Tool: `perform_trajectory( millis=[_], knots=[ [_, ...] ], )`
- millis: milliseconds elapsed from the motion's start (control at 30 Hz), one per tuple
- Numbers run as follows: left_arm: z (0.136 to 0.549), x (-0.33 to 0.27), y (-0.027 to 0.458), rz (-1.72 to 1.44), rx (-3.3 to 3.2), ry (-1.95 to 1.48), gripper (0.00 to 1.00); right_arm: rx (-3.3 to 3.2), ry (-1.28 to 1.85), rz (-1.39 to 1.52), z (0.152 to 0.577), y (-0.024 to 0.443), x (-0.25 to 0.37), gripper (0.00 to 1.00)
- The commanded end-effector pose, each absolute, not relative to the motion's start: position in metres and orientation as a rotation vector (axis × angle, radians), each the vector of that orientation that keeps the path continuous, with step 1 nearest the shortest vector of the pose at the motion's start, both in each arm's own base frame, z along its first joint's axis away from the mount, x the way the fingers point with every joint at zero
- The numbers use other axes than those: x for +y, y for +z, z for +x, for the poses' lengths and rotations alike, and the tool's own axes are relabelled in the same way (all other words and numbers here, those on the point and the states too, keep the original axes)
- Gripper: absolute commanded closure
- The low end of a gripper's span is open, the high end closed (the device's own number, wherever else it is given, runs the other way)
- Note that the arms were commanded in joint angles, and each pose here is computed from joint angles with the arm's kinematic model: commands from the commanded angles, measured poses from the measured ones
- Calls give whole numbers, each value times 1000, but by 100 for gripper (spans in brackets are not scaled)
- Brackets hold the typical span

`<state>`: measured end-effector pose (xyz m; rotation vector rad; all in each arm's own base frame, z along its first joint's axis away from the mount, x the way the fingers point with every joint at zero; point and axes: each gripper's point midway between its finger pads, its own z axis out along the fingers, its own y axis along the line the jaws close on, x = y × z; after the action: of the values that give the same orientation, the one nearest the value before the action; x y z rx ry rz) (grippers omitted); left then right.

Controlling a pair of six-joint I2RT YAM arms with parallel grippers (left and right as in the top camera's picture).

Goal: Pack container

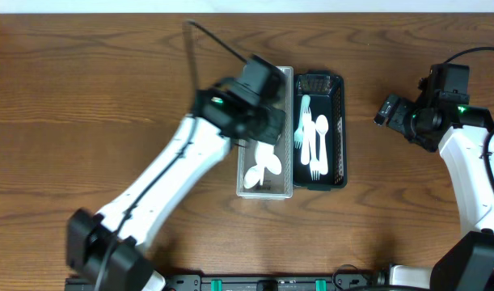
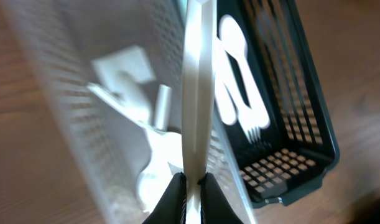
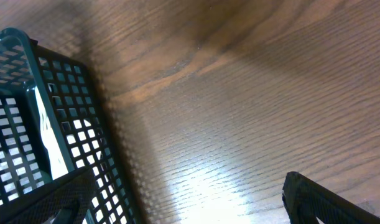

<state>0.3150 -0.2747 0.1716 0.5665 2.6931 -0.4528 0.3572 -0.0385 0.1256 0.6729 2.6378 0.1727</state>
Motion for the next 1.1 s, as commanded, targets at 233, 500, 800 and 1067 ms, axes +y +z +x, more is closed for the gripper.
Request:
perform_trajectory(
  millis=[233,500,800,1067],
  knots=[
    [324,-277,111,506,2831,-364,85,2636,166,608,362,128,-36,1],
    [355,-239,182,358,2663,-404,34,2504,272,407,376,170,-20,1],
    [355,-156,291,207,2369,-254,15,2114,332,-34,354,297,17,1],
    [310,-98,355,77,2205,-157,2,1863,279,-90,303,374,23,1]
  ],
)
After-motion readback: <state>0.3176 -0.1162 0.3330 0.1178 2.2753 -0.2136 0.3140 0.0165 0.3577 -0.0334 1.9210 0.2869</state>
